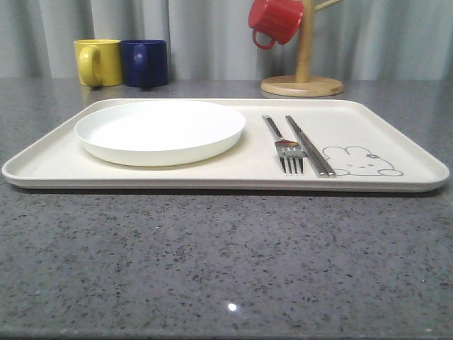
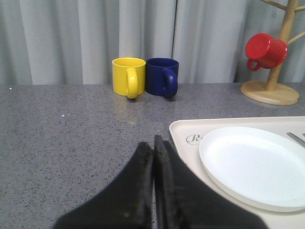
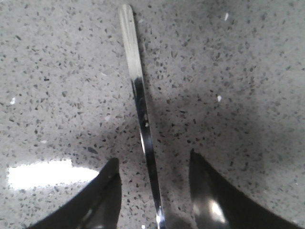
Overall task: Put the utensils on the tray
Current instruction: 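Open the right gripper and withdraw toward the spoon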
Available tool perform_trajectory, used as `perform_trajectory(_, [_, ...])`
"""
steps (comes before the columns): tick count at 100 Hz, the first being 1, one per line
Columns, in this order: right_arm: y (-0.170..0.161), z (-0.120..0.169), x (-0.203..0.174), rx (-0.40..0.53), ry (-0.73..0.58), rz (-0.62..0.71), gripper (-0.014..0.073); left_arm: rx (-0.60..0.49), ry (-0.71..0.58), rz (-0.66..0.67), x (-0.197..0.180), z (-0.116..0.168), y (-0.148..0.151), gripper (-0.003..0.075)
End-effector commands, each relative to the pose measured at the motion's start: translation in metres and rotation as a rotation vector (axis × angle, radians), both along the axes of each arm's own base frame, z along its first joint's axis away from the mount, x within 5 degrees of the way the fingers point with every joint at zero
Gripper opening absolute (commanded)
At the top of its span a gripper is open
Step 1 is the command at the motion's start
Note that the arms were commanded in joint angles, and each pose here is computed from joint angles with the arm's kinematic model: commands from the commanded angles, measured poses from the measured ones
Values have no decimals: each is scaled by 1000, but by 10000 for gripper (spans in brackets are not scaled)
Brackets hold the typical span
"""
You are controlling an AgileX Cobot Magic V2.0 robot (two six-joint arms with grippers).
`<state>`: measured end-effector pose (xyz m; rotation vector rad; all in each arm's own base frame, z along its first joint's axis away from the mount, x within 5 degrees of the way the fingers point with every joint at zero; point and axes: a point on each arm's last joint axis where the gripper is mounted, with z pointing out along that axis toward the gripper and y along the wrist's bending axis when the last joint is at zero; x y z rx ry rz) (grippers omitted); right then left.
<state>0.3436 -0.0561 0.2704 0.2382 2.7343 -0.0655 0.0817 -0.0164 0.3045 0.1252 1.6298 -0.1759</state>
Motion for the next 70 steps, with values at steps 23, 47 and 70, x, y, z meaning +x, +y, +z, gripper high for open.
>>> perform_trajectory(23, [-3,15,5,-17,-93,4,350,-23,-91,25,0,16,2,-18])
perform_trajectory(47, [-3,5,10,-9,-65,4,350,-23,-91,25,0,16,2,-18])
perform_trajectory(70, [-3,-2,13,11,-46,-1,344,-23,-91,25,0,16,2,-18])
